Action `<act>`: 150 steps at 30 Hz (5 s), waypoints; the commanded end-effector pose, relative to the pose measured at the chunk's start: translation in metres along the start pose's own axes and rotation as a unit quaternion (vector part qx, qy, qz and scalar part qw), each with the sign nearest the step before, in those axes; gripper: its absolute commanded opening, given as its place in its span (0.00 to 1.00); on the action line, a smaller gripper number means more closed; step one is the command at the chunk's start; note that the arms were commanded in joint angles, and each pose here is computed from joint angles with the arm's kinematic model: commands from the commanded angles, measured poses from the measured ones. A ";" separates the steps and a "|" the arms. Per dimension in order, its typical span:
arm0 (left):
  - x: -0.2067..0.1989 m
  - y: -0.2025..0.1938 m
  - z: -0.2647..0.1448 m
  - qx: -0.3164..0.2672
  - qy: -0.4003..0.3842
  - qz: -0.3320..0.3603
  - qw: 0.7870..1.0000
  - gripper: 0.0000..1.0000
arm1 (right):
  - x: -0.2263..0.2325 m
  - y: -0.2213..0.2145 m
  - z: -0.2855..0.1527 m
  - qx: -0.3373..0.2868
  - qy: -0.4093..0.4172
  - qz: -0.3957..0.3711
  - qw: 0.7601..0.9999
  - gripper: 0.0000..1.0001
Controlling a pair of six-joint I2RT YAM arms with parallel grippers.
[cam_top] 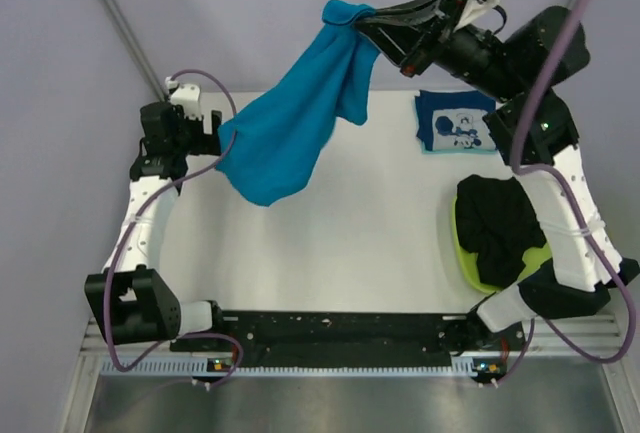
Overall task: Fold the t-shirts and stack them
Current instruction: Move the tshirt to the center of the board, then flatten out the tshirt
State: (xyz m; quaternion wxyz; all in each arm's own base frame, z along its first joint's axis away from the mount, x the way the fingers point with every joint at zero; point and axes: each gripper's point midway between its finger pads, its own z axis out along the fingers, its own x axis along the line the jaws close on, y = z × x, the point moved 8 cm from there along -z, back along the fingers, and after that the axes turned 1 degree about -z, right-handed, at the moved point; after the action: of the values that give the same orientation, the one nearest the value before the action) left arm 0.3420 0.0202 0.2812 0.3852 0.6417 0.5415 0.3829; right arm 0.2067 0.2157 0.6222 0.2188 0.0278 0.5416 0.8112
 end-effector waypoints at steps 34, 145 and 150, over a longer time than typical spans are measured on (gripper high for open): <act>0.020 -0.114 0.021 0.211 -0.087 0.127 0.965 0.79 | 0.157 -0.428 -0.085 0.606 0.044 0.088 0.789 0.76; -0.266 -0.203 -0.028 0.073 -0.457 0.501 0.731 0.50 | -0.003 -0.133 -0.155 0.240 -0.254 0.148 0.925 0.00; -0.251 -0.171 -0.025 0.136 -0.404 0.469 0.774 0.00 | -0.007 -0.113 -0.157 0.226 -0.285 0.119 0.924 0.00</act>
State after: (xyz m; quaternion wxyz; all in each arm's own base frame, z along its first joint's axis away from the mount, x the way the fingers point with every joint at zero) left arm 0.1975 -0.2143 0.0895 0.2761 0.9536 -0.0538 0.1075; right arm 0.2142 0.1255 0.4201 0.1885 0.3901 0.6539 0.6203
